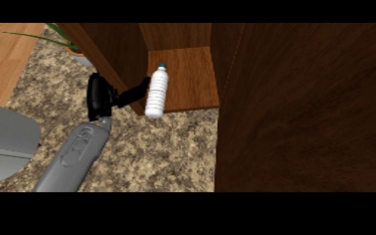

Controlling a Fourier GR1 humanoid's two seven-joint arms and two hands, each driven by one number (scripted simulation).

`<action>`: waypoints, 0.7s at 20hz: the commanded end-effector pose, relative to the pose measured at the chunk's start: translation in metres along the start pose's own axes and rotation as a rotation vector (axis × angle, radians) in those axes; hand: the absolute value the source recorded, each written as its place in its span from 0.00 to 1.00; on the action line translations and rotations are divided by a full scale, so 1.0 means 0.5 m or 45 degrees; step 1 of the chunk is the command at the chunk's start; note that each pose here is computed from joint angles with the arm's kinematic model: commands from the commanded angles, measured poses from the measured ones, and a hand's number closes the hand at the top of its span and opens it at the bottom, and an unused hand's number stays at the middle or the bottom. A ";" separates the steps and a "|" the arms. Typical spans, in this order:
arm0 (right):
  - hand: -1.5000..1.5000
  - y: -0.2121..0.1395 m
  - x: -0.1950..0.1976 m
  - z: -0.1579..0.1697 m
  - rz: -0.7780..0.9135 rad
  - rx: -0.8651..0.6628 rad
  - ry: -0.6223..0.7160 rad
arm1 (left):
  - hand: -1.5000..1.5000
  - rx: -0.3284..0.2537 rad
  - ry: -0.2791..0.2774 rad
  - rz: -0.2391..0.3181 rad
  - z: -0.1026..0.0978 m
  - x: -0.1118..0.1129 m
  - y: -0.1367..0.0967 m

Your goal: Pick up the bottled water, place it into the cabinet and close the cabinet

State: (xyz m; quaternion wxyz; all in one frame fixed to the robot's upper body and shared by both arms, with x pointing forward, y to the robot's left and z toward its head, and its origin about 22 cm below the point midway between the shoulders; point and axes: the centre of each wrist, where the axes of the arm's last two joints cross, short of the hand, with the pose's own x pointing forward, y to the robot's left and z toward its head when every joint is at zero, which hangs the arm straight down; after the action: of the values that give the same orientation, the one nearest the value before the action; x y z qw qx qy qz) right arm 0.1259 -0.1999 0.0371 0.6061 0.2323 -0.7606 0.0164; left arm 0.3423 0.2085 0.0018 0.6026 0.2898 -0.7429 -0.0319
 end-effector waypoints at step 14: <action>0.00 -0.002 -0.003 0.000 -0.003 0.011 -0.007 | 0.00 -0.138 -0.023 0.202 -0.077 0.114 -0.101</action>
State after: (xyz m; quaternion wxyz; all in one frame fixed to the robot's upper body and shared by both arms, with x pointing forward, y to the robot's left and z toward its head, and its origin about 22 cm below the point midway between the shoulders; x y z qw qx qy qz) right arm 0.1271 -0.2012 0.0365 0.6038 0.2319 -0.7625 0.0152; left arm 0.3522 0.2067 0.0041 0.6213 0.2618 -0.7382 -0.0221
